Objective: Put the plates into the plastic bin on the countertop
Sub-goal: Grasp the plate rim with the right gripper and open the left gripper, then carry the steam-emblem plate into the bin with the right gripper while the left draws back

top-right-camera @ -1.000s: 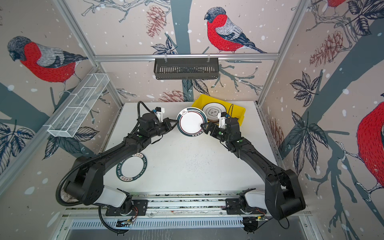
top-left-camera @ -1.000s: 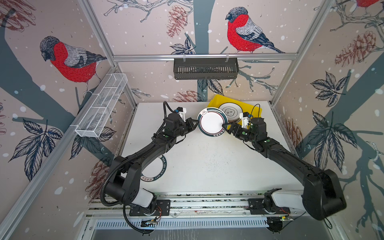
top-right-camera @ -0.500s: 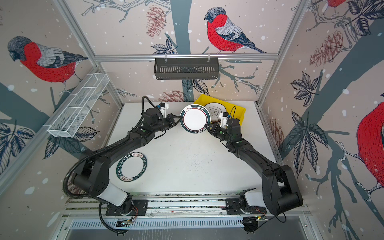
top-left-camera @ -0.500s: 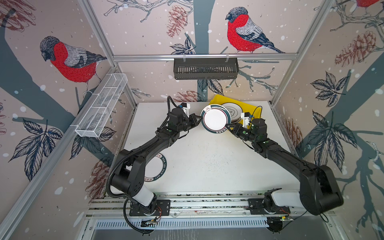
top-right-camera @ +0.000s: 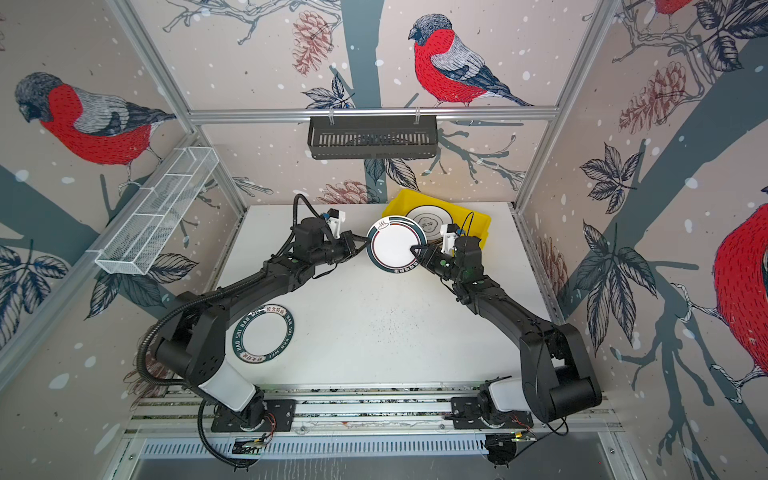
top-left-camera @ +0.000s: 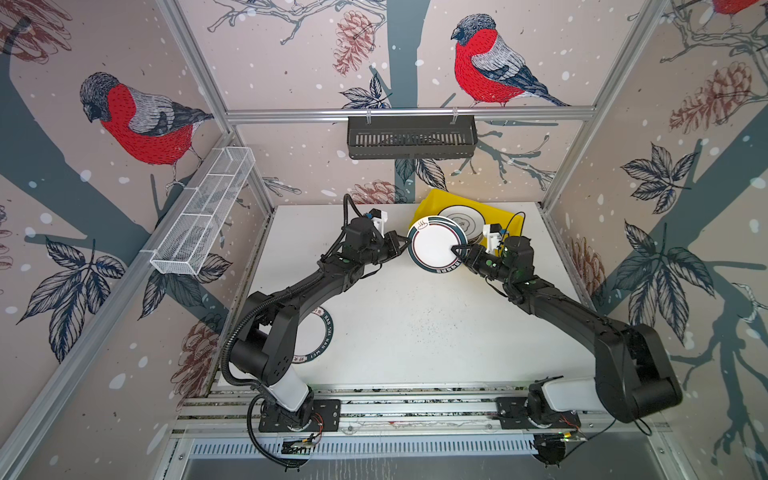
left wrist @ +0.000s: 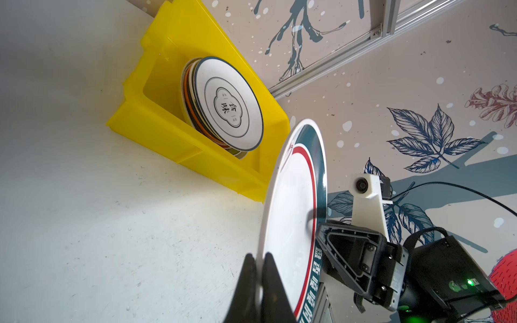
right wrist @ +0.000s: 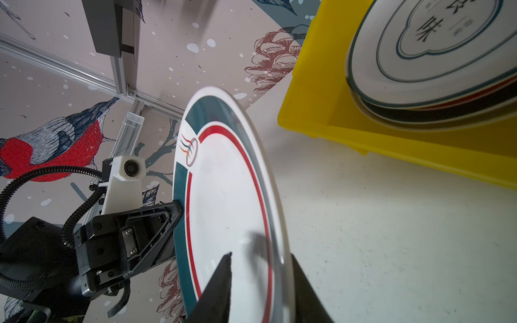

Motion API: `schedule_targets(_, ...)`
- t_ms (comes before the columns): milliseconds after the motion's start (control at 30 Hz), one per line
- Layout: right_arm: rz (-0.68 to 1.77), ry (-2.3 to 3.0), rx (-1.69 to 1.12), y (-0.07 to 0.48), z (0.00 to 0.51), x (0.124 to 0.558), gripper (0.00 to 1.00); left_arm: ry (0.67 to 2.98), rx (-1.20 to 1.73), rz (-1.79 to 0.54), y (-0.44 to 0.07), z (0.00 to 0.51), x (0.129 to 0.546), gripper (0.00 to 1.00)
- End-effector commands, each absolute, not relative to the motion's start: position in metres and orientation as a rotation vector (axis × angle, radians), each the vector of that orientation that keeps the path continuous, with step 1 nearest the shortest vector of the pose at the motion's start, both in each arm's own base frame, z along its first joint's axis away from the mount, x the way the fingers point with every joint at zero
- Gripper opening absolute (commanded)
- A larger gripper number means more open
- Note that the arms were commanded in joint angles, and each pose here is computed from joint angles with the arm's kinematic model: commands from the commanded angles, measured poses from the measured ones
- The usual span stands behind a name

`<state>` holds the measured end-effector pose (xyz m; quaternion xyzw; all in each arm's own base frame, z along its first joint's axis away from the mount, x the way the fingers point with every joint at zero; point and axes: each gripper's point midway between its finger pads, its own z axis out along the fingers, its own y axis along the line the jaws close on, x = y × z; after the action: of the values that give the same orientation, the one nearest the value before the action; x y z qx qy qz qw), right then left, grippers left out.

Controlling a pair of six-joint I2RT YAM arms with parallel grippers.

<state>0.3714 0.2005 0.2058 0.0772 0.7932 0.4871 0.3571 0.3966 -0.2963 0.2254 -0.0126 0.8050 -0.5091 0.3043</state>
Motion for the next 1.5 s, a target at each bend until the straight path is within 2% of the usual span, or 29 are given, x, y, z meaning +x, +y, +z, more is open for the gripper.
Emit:
schedule_targets(0,1.272,2.011,0.182,0.202,0.214,0.373,0.21,2.093,0.007,-1.397,-0.302,0.238,0.395,0.0)
schedule_targets(133,1.261,2.014,0.199,0.2,0.212,0.374,0.03,2.095,0.007,-1.391,-0.301,0.237,0.393,0.0)
schedule_targets(233,1.264,2.021,0.203,0.201,0.21,0.376,0.01,2.093,0.027,-1.408,-0.303,0.237,0.391,0.02)
schedule_targets(333,1.266,2.021,0.209,0.2,0.21,0.376,0.0,2.088,0.036,-1.412,-0.304,0.239,0.39,0.12)
schedule_targets(367,1.264,2.018,0.208,0.199,0.211,0.376,0.0,2.086,0.041,-1.413,-0.304,0.24,0.389,0.17)
schedule_targets(400,1.258,2.013,0.208,0.198,0.212,0.377,0.0,2.076,0.059,-1.418,-0.305,0.242,0.388,0.3)
schedule_targets(433,1.237,2.013,0.208,0.197,0.214,0.378,0.0,2.054,0.09,-1.433,-0.307,0.247,0.387,0.38)
schedule_targets(567,1.124,2.026,0.209,0.187,0.222,0.388,0.0,2.021,0.123,-1.457,-0.308,0.258,0.383,0.52)
schedule_targets(600,1.111,2.023,0.212,0.185,0.224,0.39,0.0,2.02,0.126,-1.452,-0.308,0.259,0.384,0.64)
schedule_targets(733,1.048,2.011,0.238,0.175,0.234,0.403,0.0,1.981,0.146,-1.427,-0.303,0.269,0.381,0.84)
schedule_targets(800,1.033,2.003,0.263,0.168,0.238,0.413,0.0,1.93,0.153,-1.43,-0.299,0.281,0.376,0.97)
schedule_targets(1100,0.902,2.005,0.462,0.131,0.227,0.466,0.0,1.851,0.126,-1.294,-0.266,0.309,0.364,0.98)
schedule_targets(1467,0.797,2.036,0.589,0.114,0.195,0.525,0.0,1.873,0.038,-0.99,-0.217,0.282,0.349,0.98)
